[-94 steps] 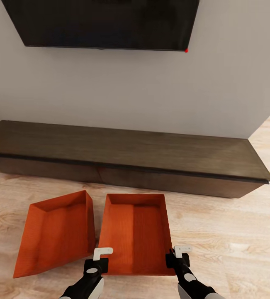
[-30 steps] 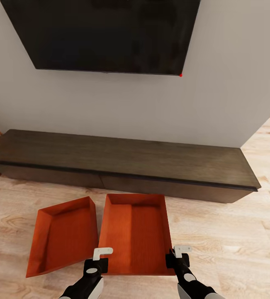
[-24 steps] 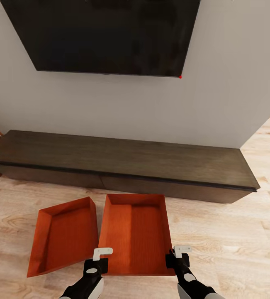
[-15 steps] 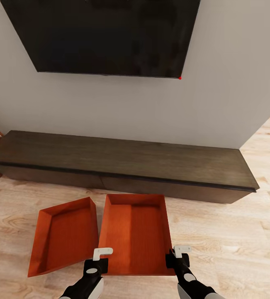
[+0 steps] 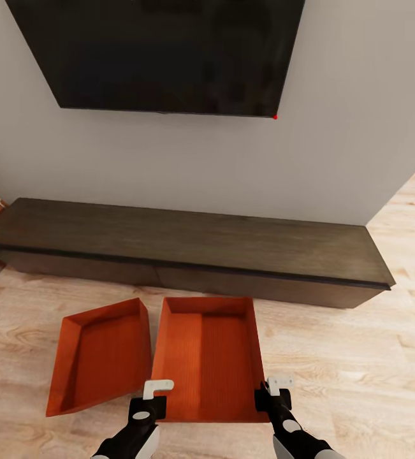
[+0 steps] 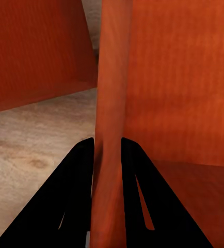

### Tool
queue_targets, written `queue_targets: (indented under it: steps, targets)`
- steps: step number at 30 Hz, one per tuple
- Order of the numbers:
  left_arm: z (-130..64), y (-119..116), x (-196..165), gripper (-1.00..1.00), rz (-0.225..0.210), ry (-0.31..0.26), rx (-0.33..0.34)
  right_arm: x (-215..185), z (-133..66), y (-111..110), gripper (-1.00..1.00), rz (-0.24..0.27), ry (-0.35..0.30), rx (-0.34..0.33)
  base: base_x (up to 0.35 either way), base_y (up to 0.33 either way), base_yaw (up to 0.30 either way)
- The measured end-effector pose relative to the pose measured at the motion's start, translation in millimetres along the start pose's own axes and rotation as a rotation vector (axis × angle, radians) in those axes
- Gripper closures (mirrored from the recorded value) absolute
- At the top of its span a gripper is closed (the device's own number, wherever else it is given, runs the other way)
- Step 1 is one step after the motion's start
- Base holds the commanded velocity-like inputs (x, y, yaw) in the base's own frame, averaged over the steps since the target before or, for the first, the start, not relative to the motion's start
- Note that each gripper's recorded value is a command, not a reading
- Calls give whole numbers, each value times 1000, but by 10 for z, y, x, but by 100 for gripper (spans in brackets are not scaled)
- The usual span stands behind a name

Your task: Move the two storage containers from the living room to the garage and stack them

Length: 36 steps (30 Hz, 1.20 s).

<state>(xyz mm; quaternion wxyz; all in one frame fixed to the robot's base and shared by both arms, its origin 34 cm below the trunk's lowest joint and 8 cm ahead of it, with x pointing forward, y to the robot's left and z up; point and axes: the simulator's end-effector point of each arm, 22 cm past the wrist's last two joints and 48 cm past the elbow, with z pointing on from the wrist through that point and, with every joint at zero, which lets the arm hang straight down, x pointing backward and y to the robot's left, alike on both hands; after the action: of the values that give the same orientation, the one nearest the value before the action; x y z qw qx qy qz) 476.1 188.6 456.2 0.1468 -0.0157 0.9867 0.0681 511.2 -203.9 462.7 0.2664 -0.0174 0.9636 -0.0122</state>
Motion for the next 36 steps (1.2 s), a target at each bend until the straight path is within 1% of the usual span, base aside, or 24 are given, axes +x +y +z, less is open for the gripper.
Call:
queue_targets:
  steps: [29,32,36]
  targets:
    - [0,-3,12,100,0,3,0,6,1,-2,100,-1,2,-1,-343,0,0]
    - [-2,-2,13,100,0,3,0,6,-1,-2,100,-1,2,-1,-203,0,0]
    - [-4,-2,12,100,0,2,0,5,-3,-2,100,-1,2,-1,-50,0,0]
